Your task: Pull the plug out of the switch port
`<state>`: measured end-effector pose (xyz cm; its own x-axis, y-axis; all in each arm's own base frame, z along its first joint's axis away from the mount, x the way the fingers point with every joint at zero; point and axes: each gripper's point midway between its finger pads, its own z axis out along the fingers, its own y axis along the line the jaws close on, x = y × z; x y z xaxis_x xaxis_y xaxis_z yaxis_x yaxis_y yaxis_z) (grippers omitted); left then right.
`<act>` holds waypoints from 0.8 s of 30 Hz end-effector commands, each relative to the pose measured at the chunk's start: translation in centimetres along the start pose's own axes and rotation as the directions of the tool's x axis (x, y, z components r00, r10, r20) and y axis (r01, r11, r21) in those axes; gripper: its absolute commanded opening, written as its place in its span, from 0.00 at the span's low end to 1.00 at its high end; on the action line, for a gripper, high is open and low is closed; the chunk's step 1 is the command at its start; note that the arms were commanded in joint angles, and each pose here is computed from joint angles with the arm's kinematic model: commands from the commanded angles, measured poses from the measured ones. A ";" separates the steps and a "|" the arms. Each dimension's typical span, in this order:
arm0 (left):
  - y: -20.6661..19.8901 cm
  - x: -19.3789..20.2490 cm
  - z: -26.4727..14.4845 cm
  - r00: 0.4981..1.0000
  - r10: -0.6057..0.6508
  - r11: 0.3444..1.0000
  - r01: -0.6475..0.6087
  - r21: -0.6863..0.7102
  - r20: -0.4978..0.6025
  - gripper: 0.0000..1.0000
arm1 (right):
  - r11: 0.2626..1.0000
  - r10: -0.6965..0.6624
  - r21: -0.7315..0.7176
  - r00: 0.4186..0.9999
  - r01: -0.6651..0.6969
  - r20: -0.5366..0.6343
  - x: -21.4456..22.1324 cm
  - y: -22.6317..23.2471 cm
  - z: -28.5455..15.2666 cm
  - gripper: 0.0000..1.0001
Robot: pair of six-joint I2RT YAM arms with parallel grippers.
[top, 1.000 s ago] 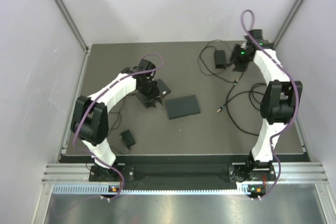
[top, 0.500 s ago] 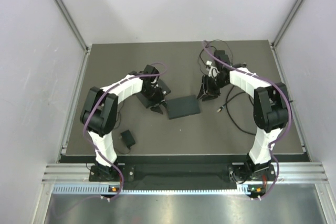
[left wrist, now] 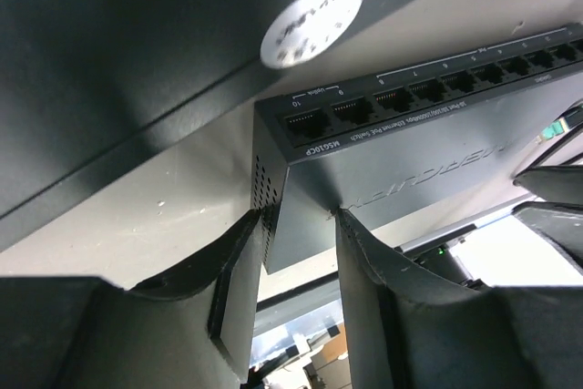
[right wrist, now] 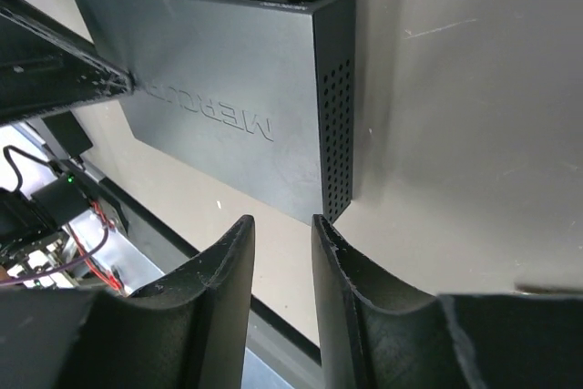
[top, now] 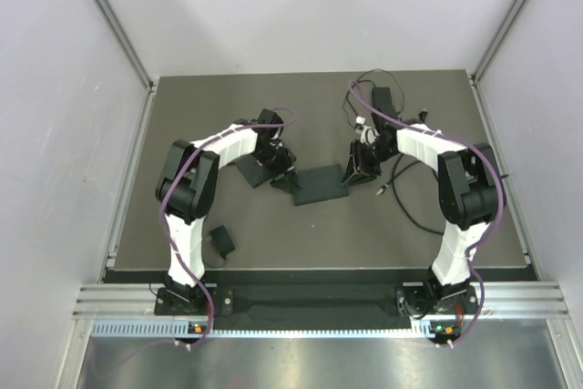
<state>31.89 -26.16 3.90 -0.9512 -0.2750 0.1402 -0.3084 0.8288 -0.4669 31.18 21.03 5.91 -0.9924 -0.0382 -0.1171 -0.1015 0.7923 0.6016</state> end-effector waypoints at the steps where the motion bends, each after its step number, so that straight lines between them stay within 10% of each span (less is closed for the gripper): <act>1: -1.5 -1.0 -0.3 0.999 0.026 0.999 -0.027 0.028 0.025 0.42 | 1.000 -0.028 -0.013 1.000 0.028 -0.002 0.1 0.0 0.6 0.31; 24: -6.9 -2.6 2.2 0.994 0.112 0.990 -0.112 0.082 0.004 0.40 | 0.985 -0.013 -0.170 0.991 -0.009 -0.130 5.3 1.7 2.3 0.17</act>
<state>35.13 -27.98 3.93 -0.9637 -0.2351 0.1264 -0.2669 0.8481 -0.4577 28.80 20.37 3.41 -0.9974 -0.0467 -0.0553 -0.0708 0.7872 0.6126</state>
